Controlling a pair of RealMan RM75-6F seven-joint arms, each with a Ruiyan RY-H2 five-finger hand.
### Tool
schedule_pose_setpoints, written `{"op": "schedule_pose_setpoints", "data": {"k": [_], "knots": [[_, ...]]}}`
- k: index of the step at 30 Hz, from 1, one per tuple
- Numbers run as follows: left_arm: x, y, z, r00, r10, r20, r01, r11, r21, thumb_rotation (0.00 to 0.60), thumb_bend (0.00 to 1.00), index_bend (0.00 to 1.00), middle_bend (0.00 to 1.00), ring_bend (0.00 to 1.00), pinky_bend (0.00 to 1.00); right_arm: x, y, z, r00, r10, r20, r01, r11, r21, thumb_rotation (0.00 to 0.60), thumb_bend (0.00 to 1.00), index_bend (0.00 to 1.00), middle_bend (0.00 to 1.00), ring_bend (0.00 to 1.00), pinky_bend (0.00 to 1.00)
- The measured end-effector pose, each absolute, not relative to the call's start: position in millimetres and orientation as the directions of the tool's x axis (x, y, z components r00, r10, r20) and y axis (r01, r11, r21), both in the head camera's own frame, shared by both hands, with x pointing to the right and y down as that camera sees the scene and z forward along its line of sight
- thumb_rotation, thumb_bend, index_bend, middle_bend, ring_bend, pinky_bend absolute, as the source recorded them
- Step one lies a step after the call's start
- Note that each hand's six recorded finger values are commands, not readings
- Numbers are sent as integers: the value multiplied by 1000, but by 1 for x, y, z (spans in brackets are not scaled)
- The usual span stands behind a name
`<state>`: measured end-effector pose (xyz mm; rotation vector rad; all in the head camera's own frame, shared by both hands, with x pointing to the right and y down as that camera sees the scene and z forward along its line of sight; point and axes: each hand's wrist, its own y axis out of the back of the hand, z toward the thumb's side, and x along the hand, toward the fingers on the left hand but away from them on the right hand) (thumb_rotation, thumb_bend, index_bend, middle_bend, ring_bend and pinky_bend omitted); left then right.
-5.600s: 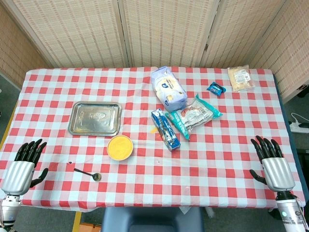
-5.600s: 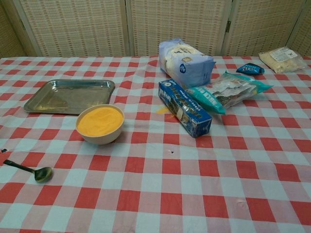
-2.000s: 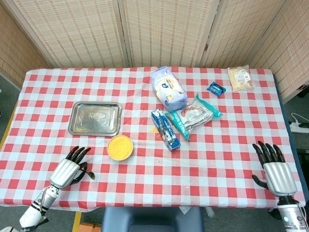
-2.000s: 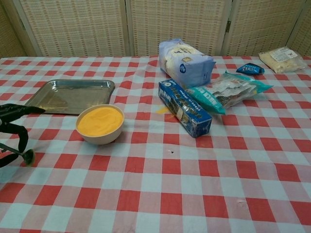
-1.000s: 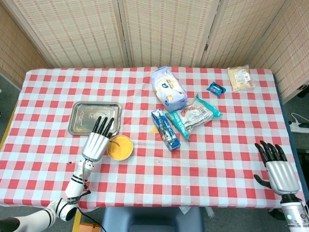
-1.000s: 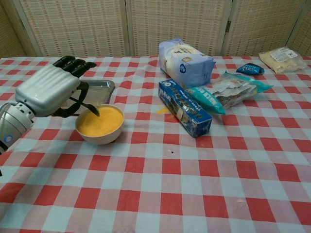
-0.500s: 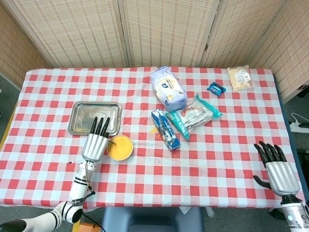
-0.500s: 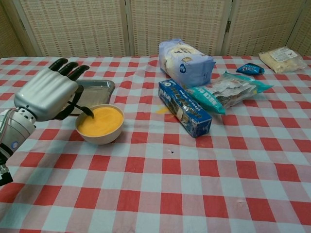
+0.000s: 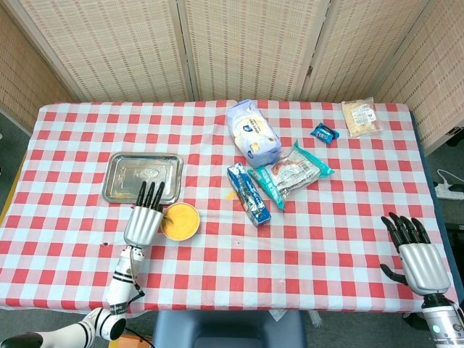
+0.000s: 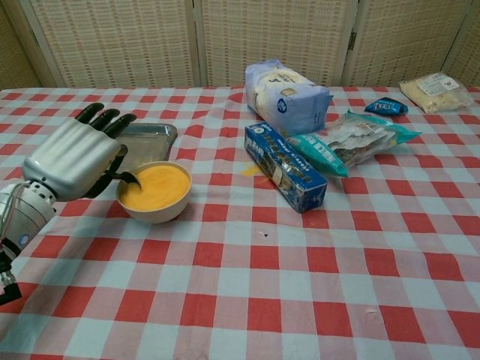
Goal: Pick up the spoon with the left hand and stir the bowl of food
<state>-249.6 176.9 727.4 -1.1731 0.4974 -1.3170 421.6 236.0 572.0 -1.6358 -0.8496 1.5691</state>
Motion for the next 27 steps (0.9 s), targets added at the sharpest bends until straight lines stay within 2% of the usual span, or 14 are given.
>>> {"op": "schedule_pose_setpoints", "data": {"k": [6, 8, 12, 15, 27], "knots": [[-246, 180, 728, 256, -915, 311, 492, -154, -857, 600, 429, 580, 19, 0, 16, 422, 236, 573, 46, 843, -537, -15, -537, -844, 600, 120, 0, 0, 0, 0], [-246, 181, 728, 252, -914, 317, 497, -159, -853, 600, 428, 487, 9, 0, 17, 422, 235, 573, 45, 843, -535, -15, -535, -845, 600, 120, 0, 0, 0, 0], [-246, 183, 728, 248, -913, 325, 504, -165, -848, 600, 425, 217, 0, 0, 17, 422, 235, 572, 44, 845, -533, -14, -533, -846, 600, 120, 0, 0, 0, 0], [-247, 184, 728, 247, -912, 327, 501, -169, -849, 600, 426, 108, 0, 0, 17, 422, 235, 572, 44, 845, -532, -13, -532, -846, 600, 120, 0, 0, 0, 0], [-251, 186, 720, 248, -908, 339, 468, -194, -862, 600, 423, 43, 0, 0, 16, 421, 236, 574, 46, 842, -537, -21, -537, -843, 600, 120, 0, 0, 0, 0]]}}
